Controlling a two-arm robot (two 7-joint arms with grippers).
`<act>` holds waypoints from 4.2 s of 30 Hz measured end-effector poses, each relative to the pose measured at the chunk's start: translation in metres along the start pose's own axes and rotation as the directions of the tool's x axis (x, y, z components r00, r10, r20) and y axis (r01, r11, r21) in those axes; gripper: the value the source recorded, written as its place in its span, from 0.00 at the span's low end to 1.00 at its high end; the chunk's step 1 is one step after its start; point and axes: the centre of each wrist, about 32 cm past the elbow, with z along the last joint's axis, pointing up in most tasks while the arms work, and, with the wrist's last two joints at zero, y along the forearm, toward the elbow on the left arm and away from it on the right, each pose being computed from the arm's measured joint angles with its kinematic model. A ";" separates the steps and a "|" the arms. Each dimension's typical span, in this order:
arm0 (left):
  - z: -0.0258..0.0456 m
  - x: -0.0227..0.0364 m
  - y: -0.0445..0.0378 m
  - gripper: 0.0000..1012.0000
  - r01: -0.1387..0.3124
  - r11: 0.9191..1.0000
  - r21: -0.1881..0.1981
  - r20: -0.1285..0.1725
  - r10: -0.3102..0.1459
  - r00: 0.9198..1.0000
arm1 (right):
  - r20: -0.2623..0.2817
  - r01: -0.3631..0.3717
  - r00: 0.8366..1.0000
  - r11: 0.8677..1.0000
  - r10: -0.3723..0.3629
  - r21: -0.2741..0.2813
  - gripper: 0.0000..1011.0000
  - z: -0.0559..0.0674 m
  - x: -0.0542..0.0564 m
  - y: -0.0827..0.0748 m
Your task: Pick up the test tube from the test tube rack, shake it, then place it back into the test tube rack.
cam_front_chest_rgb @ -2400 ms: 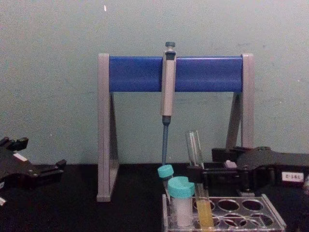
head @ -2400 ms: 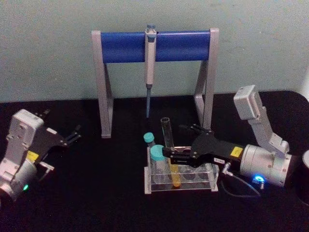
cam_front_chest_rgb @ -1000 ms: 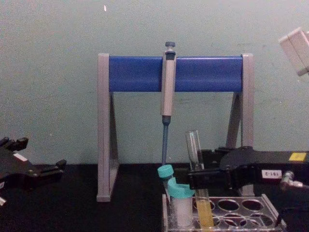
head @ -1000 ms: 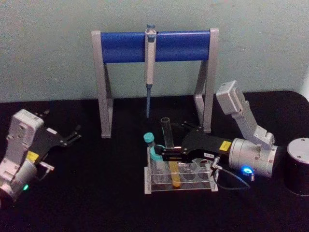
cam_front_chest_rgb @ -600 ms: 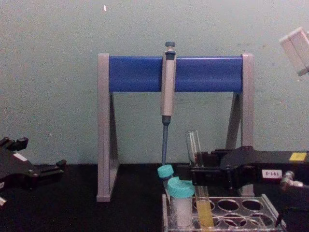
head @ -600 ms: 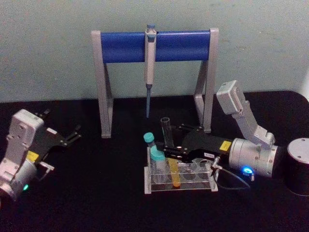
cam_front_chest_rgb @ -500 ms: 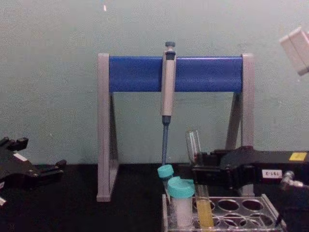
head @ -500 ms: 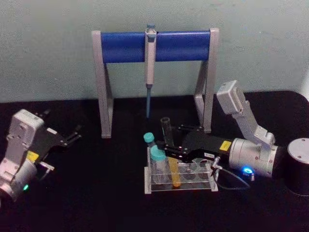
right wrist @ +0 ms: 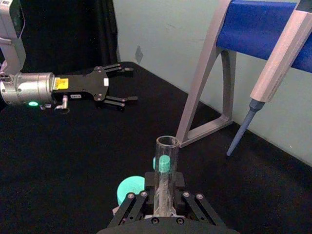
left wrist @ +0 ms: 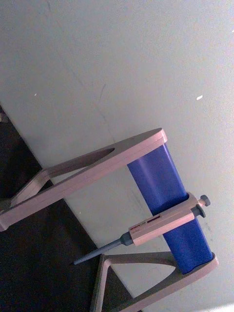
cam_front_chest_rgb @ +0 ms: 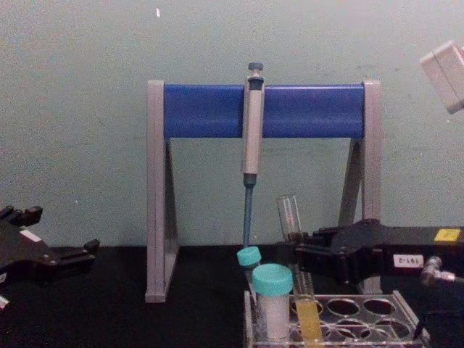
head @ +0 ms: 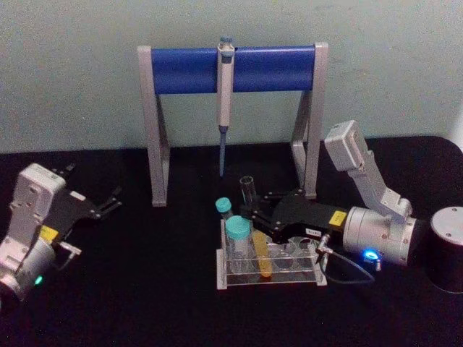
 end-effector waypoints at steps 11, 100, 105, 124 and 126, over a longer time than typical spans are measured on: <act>0.0000 0.0000 0.0000 0.99 0.000 1.000 0.000 0.000 0.000 1.000 | 0.000 0.000 1.000 1.000 0.000 0.000 0.23 0.000 0.000 0.000; 0.0000 0.0000 0.0000 0.99 0.000 1.000 0.000 0.000 0.000 1.000 | 0.011 0.144 0.988 0.958 -0.151 0.247 0.23 0.011 -0.009 -0.059; 0.0000 0.0000 0.0000 0.99 0.000 1.000 0.000 0.000 0.000 1.000 | -0.006 0.096 0.995 0.960 -0.098 0.264 0.23 0.011 -0.015 -0.050; 0.0000 0.0000 0.0000 0.99 0.000 1.000 0.000 0.000 0.000 1.000 | -0.008 0.132 0.991 0.950 -0.135 0.283 0.23 0.017 0.001 -0.025; 0.0000 0.0000 0.0000 0.99 0.000 1.000 0.000 0.000 0.000 1.000 | -0.006 0.134 0.990 0.950 -0.138 0.282 0.23 0.017 0.002 -0.025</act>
